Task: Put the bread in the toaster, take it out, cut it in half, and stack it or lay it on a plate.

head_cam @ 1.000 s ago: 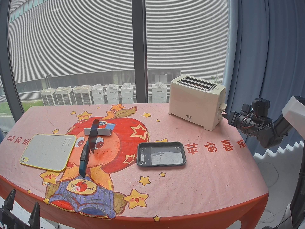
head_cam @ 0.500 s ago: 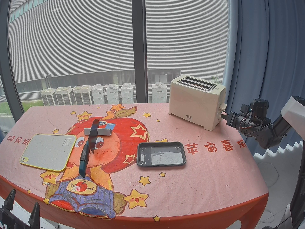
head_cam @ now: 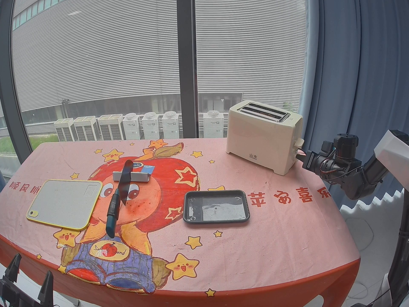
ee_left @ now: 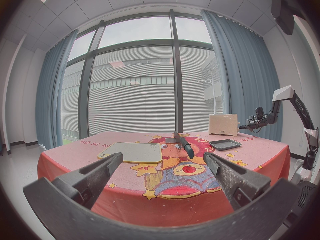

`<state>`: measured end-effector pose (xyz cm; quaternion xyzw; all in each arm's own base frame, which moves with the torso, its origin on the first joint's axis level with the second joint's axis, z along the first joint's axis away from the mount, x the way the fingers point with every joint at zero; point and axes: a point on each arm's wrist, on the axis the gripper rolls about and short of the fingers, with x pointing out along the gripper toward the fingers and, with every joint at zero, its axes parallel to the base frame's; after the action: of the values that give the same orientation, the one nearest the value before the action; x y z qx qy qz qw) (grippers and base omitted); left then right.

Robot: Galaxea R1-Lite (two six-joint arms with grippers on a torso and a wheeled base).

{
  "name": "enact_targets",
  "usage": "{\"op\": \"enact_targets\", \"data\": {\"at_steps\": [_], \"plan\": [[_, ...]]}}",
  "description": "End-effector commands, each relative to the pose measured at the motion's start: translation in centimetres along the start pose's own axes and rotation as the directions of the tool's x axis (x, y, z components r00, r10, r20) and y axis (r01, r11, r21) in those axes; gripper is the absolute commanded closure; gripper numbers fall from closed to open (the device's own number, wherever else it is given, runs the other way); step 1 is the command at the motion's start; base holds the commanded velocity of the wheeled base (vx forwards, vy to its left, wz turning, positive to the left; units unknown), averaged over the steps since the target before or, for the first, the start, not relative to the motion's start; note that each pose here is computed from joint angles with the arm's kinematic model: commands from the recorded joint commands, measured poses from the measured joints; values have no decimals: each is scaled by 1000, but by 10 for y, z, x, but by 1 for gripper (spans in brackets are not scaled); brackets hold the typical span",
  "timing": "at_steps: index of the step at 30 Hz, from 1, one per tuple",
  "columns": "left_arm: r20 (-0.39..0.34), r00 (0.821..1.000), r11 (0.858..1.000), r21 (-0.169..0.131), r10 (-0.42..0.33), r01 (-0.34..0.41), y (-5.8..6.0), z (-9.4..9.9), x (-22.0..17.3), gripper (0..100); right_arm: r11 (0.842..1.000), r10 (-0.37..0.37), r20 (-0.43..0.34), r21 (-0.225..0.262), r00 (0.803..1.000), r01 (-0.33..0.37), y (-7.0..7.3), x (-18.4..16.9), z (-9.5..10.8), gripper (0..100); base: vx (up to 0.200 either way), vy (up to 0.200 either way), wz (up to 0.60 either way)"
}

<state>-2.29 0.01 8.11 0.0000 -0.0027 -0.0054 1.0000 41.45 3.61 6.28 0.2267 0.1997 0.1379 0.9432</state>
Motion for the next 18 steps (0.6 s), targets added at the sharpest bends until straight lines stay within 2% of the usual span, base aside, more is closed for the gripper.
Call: {"op": "enact_targets", "data": {"at_steps": [1, 18], "plan": [[-1, 1000, 1000, 0, 0, 0, 0, -5, 0, 0, 1000, -1, -6, 1, 1000, 1, -1, 1, -2, 100, 0, 0, 0], [-1, 1000, 1000, 0, 0, 0, 0, -5, 0, 0, 1000, -1, -11, 2, 1000, 1, 0, 1, -4, 100, 0, 0, 0]]}}
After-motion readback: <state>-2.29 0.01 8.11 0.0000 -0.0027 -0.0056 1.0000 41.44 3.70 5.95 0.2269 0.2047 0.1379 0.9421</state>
